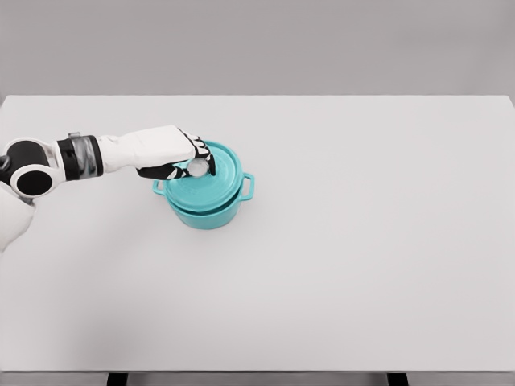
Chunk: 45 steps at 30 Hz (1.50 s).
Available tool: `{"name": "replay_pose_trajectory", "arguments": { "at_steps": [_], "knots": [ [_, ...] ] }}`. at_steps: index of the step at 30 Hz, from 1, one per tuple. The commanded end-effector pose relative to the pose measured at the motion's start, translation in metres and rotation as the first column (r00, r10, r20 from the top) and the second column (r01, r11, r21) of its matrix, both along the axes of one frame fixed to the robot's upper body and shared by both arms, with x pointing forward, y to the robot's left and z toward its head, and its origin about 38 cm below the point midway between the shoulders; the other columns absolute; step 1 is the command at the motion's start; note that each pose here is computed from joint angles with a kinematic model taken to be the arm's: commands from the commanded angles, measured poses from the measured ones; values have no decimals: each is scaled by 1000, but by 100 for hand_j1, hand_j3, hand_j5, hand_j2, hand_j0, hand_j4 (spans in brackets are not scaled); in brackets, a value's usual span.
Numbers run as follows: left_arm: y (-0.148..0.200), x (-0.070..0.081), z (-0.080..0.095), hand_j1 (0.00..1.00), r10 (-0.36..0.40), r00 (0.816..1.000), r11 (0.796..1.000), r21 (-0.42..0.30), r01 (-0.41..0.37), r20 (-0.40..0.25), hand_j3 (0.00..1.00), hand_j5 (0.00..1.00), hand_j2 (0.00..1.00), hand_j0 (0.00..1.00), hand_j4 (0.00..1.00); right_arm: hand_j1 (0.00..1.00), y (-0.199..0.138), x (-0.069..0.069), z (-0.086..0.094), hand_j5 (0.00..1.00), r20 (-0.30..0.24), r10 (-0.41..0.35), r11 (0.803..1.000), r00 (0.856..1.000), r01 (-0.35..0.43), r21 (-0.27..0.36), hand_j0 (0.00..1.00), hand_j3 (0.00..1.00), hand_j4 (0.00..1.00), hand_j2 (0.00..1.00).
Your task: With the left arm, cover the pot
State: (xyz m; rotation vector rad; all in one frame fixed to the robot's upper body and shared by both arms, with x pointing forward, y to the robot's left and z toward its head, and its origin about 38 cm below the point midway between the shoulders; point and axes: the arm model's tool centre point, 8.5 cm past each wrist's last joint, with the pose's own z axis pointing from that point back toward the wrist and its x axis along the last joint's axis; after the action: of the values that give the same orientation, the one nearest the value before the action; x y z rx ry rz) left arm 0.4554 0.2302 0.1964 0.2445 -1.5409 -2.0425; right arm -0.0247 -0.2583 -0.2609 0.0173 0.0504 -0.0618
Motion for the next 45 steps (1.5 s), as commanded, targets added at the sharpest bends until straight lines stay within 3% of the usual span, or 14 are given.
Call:
{"name": "replay_pose_trajectory", "arguments": {
  "at_steps": [1,8,10,38,45],
  "knots": [
    [0,0,0,53,0,1000,1000,-3,0,-2,53,53,53,53,53,100,0,0,0,100,-1,0,1000,1000,0,0,100,100,100,100],
    [-1,-2,0,57,-4,1000,1000,-3,4,-1,57,57,57,57,57,100,0,0,0,100,1,0,1000,1000,0,0,100,100,100,100],
    [0,-2,1,63,-2,1000,1000,-4,2,-1,63,63,63,63,63,100,0,0,0,100,-1,0,1000,1000,0,0,100,100,100,100],
    [0,-3,6,70,-10,1000,1000,-6,10,13,70,70,70,70,70,100,0,0,0,100,-1,0,1000,1000,0,0,100,100,100,100],
    [2,-2,10,78,-5,1000,1000,-9,5,22,78,78,78,78,78,100,0,0,0,100,-1,0,1000,1000,0,0,100,100,100,100]
  ]
}}
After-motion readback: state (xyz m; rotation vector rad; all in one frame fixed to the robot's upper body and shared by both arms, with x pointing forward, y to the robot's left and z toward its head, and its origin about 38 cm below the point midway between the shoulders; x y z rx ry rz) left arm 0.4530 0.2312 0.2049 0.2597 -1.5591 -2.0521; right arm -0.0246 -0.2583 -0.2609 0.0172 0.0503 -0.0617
